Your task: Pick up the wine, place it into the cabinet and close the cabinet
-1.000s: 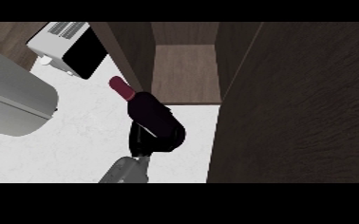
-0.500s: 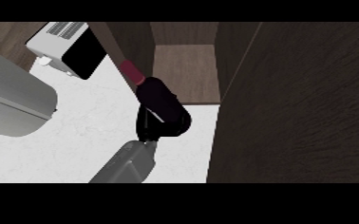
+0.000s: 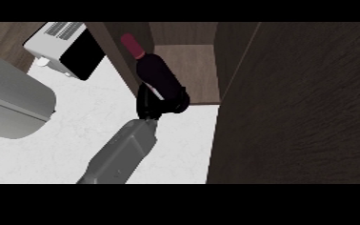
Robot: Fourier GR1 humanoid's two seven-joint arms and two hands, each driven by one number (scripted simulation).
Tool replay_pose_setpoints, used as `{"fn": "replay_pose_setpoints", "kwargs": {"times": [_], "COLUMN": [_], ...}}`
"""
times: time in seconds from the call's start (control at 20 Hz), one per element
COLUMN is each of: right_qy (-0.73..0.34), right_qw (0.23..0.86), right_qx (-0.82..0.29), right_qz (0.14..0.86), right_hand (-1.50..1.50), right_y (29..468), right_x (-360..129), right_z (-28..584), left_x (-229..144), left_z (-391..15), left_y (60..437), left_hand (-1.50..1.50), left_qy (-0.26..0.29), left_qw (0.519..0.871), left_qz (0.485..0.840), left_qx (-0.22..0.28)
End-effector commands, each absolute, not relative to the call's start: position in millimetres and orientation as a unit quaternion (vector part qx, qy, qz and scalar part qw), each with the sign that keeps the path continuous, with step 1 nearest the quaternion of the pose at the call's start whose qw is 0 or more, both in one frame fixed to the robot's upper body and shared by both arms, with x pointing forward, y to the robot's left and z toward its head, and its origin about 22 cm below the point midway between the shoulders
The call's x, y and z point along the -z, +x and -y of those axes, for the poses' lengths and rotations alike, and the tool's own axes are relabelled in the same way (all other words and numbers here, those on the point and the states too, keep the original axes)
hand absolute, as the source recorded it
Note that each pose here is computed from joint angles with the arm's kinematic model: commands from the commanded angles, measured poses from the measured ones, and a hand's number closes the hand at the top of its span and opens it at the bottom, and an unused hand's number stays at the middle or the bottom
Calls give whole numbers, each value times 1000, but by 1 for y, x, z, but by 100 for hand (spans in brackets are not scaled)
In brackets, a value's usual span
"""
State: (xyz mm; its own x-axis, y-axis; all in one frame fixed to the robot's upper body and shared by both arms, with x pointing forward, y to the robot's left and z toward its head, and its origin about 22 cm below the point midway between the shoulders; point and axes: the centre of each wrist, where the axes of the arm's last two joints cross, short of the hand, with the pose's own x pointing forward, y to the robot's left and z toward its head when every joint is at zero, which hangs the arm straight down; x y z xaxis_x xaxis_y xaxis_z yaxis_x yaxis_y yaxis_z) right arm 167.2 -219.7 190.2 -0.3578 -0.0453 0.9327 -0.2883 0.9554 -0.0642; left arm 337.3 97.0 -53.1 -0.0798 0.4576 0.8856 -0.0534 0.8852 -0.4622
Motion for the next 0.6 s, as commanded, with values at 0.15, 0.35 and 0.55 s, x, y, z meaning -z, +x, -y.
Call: {"fn": "replay_pose_setpoints", "kwargs": {"times": [0.15,0.35,0.55], "right_qy": [114,118,112], "right_qw": [551,555,553], "right_qx": [-106,-101,-115], "right_qz": [820,817,817], "right_hand": [-150,-150,-150], "right_y": [173,176,175], "right_x": [-186,-197,-180], "right_z": [219,219,201], "left_x": [34,13,-1], "left_z": [-94,-87,-85], "left_y": [366,383,396], "left_hand": [150,150,150], "left_qy": [-132,-132,-123], "left_qw": [653,652,663], "left_qz": [719,721,713], "left_qx": [-195,-192,-192]}}
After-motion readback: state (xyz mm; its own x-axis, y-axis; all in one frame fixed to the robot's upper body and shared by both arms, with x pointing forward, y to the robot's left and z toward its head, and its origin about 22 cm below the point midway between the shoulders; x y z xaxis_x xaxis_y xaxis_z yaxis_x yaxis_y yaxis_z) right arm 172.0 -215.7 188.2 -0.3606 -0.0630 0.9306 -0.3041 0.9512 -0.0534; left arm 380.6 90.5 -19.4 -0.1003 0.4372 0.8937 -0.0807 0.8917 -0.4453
